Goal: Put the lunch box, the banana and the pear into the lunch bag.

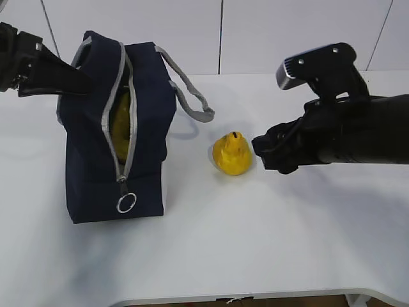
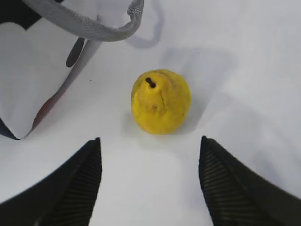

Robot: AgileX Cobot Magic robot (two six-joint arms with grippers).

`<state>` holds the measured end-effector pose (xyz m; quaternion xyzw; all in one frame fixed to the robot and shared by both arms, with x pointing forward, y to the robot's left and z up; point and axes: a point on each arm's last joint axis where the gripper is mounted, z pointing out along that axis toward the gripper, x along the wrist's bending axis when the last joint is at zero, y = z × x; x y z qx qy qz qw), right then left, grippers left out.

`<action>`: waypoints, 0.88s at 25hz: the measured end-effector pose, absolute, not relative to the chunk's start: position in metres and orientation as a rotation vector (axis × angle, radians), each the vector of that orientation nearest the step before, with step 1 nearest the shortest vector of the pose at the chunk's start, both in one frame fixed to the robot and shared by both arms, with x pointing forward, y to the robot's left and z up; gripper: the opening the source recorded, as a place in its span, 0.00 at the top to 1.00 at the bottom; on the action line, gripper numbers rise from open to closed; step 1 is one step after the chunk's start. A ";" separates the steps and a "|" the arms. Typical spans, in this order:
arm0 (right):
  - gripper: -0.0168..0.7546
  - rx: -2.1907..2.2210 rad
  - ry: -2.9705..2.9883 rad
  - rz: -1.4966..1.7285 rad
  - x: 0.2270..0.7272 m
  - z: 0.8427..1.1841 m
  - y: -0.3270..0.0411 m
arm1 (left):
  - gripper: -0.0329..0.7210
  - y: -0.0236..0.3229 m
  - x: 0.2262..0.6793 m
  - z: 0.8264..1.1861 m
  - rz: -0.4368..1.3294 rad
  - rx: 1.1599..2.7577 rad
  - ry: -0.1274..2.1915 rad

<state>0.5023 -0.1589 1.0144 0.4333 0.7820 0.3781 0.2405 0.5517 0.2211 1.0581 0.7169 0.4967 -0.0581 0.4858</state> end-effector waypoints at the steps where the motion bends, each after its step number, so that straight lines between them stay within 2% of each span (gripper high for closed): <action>1: 0.29 1.186 2.136 1.034 0.505 1.011 -0.158 | 0.95 0.221 0.552 1.058 -0.139 1.744 1.210; 15: 0.29 0.795 2.131 1.008 0.530 0.981 -0.143 | 0.95 0.222 0.554 1.058 -0.111 1.732 1.224; 22: 0.29 0.789 2.069 1.082 0.541 0.963 -0.135 | 0.95 0.223 0.554 1.058 -0.109 1.731 1.225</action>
